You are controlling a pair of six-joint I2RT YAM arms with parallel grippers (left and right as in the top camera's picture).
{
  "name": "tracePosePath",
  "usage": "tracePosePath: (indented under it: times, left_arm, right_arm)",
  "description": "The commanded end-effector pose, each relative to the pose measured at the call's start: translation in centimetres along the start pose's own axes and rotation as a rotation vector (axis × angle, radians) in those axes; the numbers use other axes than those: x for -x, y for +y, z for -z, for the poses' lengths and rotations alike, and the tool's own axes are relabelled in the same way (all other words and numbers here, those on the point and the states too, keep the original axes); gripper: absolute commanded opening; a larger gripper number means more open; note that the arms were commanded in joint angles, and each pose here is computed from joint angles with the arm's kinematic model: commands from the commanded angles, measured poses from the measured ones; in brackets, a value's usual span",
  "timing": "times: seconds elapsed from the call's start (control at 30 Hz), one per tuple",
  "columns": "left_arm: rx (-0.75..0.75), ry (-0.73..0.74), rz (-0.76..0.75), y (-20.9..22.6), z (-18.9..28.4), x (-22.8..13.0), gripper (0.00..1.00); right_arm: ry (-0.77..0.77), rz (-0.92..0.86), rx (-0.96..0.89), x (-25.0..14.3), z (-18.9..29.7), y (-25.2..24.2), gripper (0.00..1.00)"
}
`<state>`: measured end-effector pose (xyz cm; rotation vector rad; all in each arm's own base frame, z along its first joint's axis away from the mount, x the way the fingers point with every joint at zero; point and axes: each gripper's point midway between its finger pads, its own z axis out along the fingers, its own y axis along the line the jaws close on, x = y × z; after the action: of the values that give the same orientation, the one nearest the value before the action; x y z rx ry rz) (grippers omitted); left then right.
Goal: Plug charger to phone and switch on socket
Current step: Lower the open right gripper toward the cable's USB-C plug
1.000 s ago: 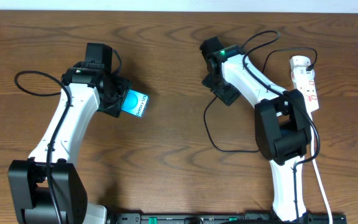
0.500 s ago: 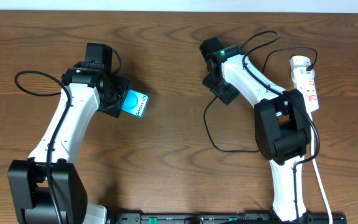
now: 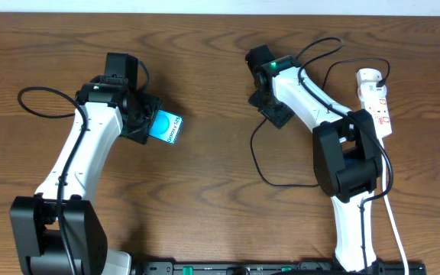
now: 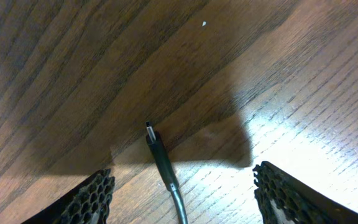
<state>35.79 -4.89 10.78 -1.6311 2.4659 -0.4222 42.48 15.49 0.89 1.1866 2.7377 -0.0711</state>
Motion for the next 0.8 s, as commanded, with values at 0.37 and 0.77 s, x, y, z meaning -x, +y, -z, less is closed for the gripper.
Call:
tracePosePath:
  times: [0.37, 0.77]
  left_arm:
    - [0.004, 0.003, -0.016, 0.12, -0.05, -0.04, 0.07]
    - [0.004, 0.003, -0.016, 0.13, -0.05, -0.05, 0.07]
  right_arm:
    - [-0.025, 0.002, -0.013, 0.06, -0.2, 0.02, 0.73]
    - [-0.035, 0.003, -0.023, 0.17, -0.38, -0.25, 0.73]
